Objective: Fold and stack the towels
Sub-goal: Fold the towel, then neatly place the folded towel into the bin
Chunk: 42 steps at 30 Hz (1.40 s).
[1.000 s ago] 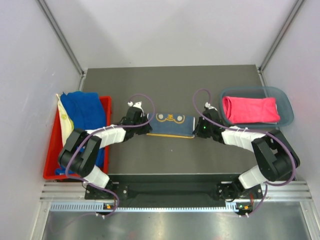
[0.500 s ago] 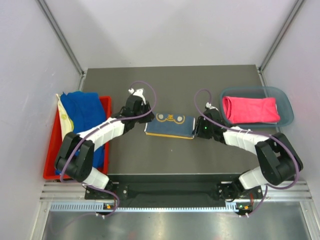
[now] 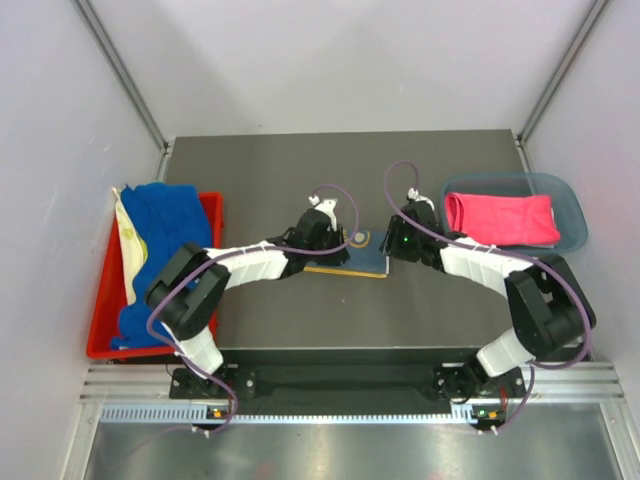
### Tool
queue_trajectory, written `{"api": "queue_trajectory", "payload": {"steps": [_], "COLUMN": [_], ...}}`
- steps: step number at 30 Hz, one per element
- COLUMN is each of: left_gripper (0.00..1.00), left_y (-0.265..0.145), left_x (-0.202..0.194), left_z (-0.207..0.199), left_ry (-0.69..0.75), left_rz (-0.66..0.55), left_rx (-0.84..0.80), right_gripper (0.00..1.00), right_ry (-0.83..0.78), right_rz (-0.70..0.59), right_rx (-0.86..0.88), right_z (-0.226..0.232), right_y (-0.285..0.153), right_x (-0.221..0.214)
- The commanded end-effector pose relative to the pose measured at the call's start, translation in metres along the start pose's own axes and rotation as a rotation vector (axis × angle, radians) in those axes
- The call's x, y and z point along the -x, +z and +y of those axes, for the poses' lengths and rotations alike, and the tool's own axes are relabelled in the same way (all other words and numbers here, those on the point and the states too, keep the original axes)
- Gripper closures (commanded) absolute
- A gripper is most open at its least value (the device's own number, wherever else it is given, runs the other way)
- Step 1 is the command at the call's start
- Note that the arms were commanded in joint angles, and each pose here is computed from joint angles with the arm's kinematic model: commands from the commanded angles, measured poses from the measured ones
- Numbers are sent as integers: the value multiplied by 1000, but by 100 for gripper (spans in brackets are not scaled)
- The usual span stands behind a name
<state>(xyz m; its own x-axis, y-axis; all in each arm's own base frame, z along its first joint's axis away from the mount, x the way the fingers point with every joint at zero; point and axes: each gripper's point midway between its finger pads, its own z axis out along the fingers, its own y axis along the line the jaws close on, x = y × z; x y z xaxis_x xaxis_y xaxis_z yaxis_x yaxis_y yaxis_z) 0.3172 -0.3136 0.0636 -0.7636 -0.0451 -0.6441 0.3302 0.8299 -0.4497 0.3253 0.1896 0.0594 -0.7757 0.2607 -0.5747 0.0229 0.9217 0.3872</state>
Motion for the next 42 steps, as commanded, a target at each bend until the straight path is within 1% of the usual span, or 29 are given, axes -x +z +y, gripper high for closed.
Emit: {"api": "queue_trajectory", "payload": {"steps": [1,7,10,16,19,25,26,28,29,30,31,32,33,34,35,36,38,39,40,42], "left_gripper": [69,70,70,72,72,73,73,73,73,73,73,73,73,73,72,72,72,72,72,72], "left_y": [9,13,13,15,15,12,11,7,3,1,-9,-14,-26,-34,-42,-58,-77,-93,-103,-129], "left_x": [3,-16,-22,-32,-34,-32,-31,-25,-21,-15,-6,4,24,33,34,59,62,73,80,85], "left_z": [-16,-11,-11,-11,-12,-18,-19,-23,-25,-24,-30,-29,-36,-39,-35,-46,-43,-48,-51,-50], "left_ry": [-15,-24,-22,-25,-29,-30,-30,-33,-35,-34,-32,-32,-30,-28,-26,-29,-13,-10,5,25], "left_rz": [-40,-10,-1,10,13,0,-4,-16,-23,-39,-48,-76,-126,-149,-136,-205,-187,-220,-235,-250], "left_rx": [-61,-44,-42,-36,-37,-49,-52,-57,-58,-41,-42,-21,-21,-10,22,10,49,38,38,51], "right_gripper": [55,54,50,50,52,60,65,69,75,79,82,89,92,95,100,100,100,100,100,100], "right_ry": [11,14,13,12,13,0,-10,-20,-28,-31,-38,-51,-63,-73,-106,-125,-173,-197,-234,-272], "right_rz": [-3,44,49,52,55,72,73,75,83,83,86,85,82,84,92,86,68,68,57,11], "right_rx": [-32,-60,-68,-71,-78,-101,-99,-110,-119,-122,-130,-139,-150,-158,-174,-194,-212,-262,-278,-344], "right_z": [-2,-8,-6,4,6,6,9,9,8,8,7,6,5,4,4,1,3,-6,-8,-14], "right_y": [7,19,22,27,28,32,33,34,35,35,35,33,32,31,28,25,20,14,9,-2], "right_x": [7,-10,-13,-14,-17,-23,-23,-23,-23,-22,-23,-19,-18,-16,-13,-9,3,6,12,32]}}
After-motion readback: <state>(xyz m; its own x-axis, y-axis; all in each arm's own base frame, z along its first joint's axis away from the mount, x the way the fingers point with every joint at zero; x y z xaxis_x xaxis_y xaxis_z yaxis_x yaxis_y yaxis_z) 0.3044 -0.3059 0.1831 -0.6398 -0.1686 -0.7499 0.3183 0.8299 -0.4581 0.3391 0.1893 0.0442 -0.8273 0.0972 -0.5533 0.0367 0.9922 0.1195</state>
